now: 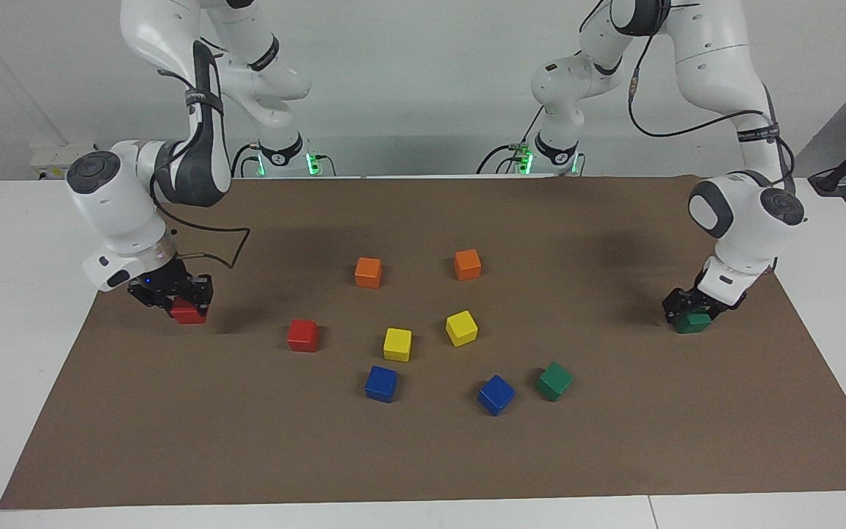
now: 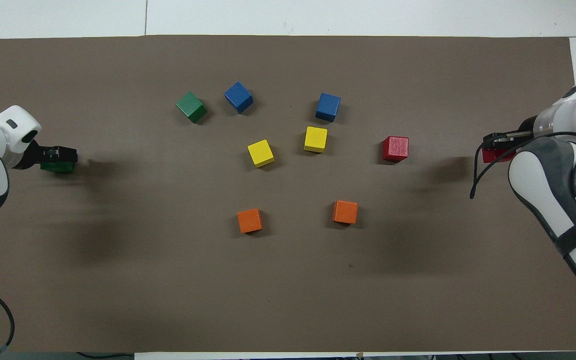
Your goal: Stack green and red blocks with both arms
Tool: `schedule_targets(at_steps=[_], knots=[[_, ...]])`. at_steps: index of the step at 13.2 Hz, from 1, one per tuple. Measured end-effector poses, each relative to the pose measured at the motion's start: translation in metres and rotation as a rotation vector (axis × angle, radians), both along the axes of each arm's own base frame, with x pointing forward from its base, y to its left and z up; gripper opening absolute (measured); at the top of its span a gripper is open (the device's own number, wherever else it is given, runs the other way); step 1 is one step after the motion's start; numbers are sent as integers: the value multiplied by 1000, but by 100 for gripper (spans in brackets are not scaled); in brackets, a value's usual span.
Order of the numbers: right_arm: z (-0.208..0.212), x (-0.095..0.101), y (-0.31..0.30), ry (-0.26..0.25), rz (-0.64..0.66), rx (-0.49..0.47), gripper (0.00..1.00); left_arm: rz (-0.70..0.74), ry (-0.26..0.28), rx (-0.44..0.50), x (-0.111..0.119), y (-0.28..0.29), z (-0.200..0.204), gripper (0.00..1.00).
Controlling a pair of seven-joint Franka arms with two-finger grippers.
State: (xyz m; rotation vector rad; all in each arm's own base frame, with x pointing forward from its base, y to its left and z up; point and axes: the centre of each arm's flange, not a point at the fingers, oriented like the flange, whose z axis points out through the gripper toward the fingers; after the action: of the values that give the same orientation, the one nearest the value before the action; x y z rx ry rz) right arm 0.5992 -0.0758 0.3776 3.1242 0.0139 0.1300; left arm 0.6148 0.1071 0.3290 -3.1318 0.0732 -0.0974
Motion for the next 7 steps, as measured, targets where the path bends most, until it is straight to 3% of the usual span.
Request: schedule_targets(at_steps=[2,4,7], knots=[[-17,-2,-8,-8,-5,-1,55,-4,21,-5,20,-16,50,100],[-32,-7,-19,-6,-3,-2,55,125,-3,-16,40,-70,101,100],[-44,-11,-31,17,-18,1,55,384,-21,-52,43,-192,110,100]])
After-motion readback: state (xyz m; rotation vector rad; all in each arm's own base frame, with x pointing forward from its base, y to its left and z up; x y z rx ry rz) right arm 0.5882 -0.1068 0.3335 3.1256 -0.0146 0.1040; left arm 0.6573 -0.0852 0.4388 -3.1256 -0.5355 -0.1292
